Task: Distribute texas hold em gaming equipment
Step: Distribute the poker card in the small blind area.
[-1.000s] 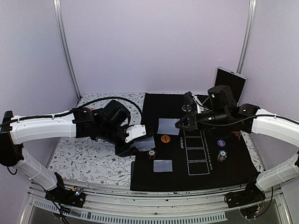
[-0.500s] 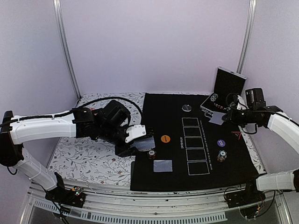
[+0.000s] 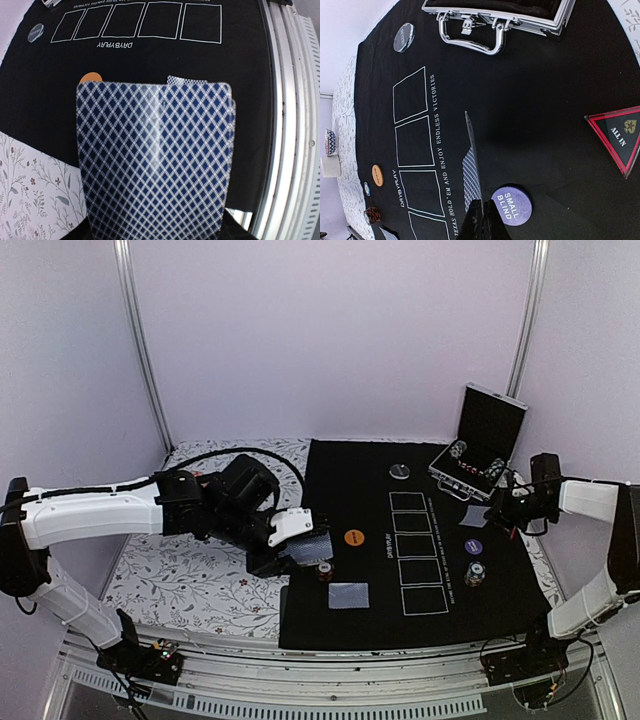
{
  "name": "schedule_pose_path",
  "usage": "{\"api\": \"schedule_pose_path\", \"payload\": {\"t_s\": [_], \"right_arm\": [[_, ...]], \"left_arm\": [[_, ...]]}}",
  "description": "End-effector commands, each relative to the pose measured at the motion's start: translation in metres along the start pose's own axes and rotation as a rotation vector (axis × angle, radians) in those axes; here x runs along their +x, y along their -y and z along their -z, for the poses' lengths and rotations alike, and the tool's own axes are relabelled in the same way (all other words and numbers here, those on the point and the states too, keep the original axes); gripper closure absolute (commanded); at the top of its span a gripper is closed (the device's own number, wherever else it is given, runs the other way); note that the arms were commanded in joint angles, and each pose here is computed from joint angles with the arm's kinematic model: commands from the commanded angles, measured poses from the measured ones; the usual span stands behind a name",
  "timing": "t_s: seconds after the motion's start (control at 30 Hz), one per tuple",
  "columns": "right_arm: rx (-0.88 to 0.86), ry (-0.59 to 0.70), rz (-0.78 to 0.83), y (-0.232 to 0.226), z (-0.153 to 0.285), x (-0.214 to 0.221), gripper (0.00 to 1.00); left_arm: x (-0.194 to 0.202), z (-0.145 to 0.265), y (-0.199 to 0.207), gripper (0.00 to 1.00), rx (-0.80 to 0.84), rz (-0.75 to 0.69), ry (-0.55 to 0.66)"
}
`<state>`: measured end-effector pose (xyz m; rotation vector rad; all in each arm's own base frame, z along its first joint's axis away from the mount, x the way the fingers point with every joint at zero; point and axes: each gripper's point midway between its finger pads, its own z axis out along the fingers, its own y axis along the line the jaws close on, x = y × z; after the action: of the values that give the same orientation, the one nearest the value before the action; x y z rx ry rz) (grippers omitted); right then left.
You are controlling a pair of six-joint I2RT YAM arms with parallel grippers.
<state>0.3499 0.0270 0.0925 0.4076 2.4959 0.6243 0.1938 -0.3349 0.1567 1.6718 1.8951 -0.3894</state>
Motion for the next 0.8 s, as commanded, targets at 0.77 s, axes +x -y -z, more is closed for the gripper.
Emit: {"api": "schedule_pose_path", "payload": {"t_s": [0.77], "right_arm": [[0.143, -0.093, -0.097, 0.081, -0.058, -0.028, 0.83]], "left_arm": [[-0.007, 0.013, -0.010, 0.43, -0.024, -0.007, 0.058]]}}
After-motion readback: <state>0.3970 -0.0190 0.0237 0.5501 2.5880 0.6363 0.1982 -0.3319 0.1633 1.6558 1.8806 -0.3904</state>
